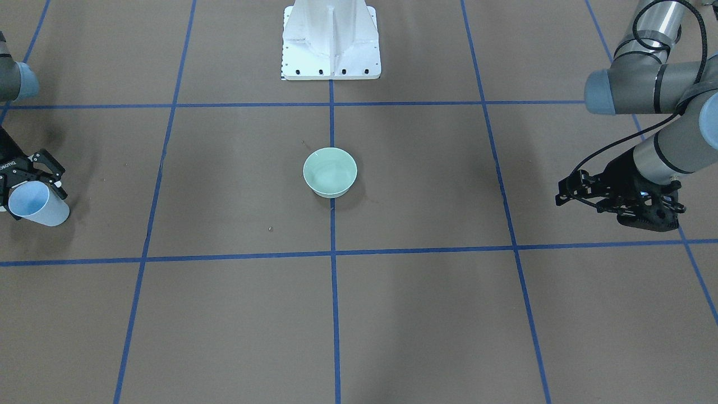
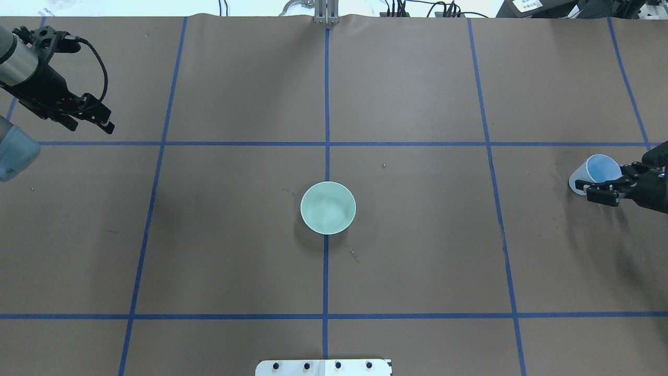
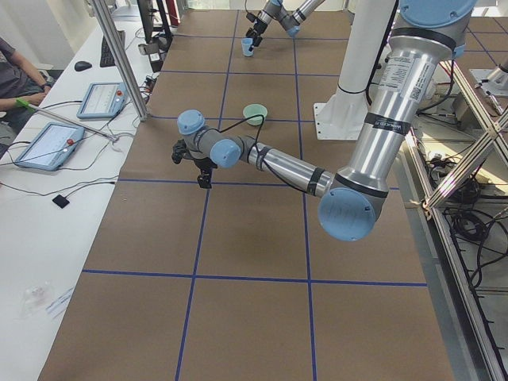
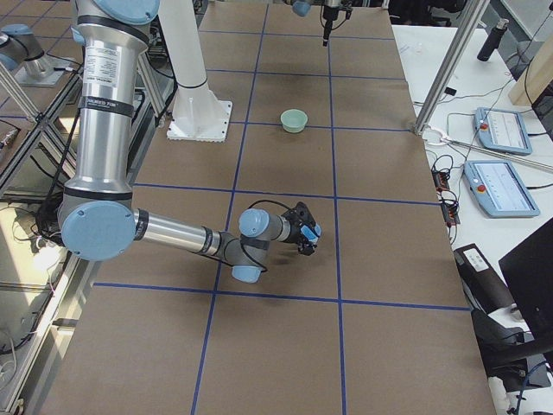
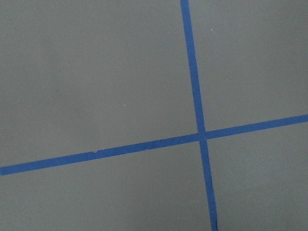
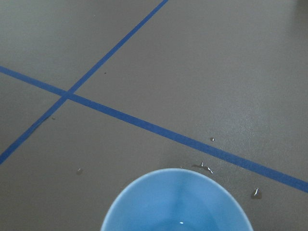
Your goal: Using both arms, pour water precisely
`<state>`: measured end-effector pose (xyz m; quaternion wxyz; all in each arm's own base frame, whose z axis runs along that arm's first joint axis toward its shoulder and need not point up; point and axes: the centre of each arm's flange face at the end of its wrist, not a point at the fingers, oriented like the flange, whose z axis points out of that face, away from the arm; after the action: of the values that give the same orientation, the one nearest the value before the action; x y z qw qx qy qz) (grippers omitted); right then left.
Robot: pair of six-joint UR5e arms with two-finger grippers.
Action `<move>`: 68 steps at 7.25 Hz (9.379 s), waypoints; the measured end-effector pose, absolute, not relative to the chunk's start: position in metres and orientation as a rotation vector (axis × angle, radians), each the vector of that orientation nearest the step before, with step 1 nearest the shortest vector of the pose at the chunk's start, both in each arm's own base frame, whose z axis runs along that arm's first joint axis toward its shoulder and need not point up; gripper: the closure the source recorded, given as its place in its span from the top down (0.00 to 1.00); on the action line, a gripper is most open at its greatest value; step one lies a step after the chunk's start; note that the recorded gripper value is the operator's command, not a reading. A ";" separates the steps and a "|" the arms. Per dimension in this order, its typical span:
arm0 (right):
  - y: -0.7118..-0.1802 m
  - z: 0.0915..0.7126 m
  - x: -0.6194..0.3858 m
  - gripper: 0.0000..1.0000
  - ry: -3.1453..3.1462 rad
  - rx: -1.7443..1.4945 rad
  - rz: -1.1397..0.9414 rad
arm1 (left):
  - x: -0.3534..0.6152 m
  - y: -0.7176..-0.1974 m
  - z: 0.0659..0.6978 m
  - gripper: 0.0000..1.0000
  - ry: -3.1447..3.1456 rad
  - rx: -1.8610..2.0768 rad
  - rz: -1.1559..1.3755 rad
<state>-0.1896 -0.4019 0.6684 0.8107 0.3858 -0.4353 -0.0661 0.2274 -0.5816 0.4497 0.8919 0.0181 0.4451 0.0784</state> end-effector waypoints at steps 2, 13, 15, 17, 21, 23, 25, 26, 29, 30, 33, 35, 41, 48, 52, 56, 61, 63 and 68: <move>-0.387 0.676 -0.176 0.99 -0.937 0.833 -0.142 | 0.227 -0.582 0.450 0.93 0.923 0.037 0.162; -0.367 0.719 -0.051 0.99 -0.899 0.670 -0.147 | 0.378 -0.531 0.294 0.95 0.995 -0.059 0.008; -0.403 0.721 -0.027 0.99 -0.855 0.576 -0.106 | 0.467 -0.483 0.234 0.95 0.934 -0.071 0.016; -0.426 0.720 -0.016 0.99 -0.861 0.481 -0.097 | 0.529 -0.440 0.201 0.95 0.860 -0.060 0.061; -0.488 0.671 0.017 0.99 -0.807 0.368 -0.217 | 0.588 -0.441 0.191 0.84 0.829 -0.060 0.085; -0.497 0.649 0.026 0.99 -0.794 0.351 -0.234 | 0.599 -0.446 0.198 0.61 0.842 -0.067 0.056; -0.498 0.645 0.028 0.99 -0.792 0.349 -0.235 | 0.609 -0.451 0.205 0.00 0.866 -0.072 0.022; -0.498 0.645 0.028 0.99 -0.794 0.350 -0.236 | 0.610 -0.451 0.206 0.00 0.871 -0.072 0.017; -0.498 0.643 0.028 0.99 -0.801 0.351 -0.237 | 0.601 -0.458 0.199 0.00 0.889 -0.062 0.007; -0.498 0.643 0.028 0.99 -0.803 0.352 -0.237 | 0.582 -0.466 0.190 0.00 0.914 -0.050 -0.004; -0.499 0.642 0.028 0.99 -0.805 0.353 -0.238 | 0.473 -0.497 0.223 0.00 0.988 -0.068 -0.005; -0.500 0.640 0.028 0.99 -0.805 0.356 -0.239 | 0.381 -0.496 0.315 0.00 0.953 -0.017 0.098; -0.496 0.632 0.028 0.99 -0.805 0.369 -0.242 | 0.192 -0.533 0.569 0.00 0.810 -0.065 0.198; -0.490 0.629 0.029 0.99 -0.805 0.371 -0.238 | 0.165 -0.541 0.591 1.00 0.813 -0.085 0.151; -0.501 0.623 0.027 0.99 -0.819 0.302 -0.204 | 0.055 -0.537 0.558 1.00 0.846 0.108 0.148; -0.534 0.592 0.017 0.99 -0.830 0.152 -0.166 | -0.052 -0.535 0.628 1.00 0.799 0.172 0.186; -0.527 0.586 0.011 0.99 -0.816 0.105 -0.184 | -0.070 -0.527 0.647 1.00 0.768 0.048 0.123; -0.511 0.599 0.016 0.99 -0.806 0.086 -0.169 | -0.072 -0.524 0.652 1.00 0.748 0.038 0.119; -0.513 0.604 0.022 1.00 -0.734 0.014 -0.137 | -0.067 -0.522 0.651 1.00 0.793 0.001 0.051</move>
<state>0.0217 -0.5126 0.6035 0.9311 0.0067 -0.3585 -0.0668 -0.0668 -0.5218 0.6514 0.9221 0.0005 0.3862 0.0247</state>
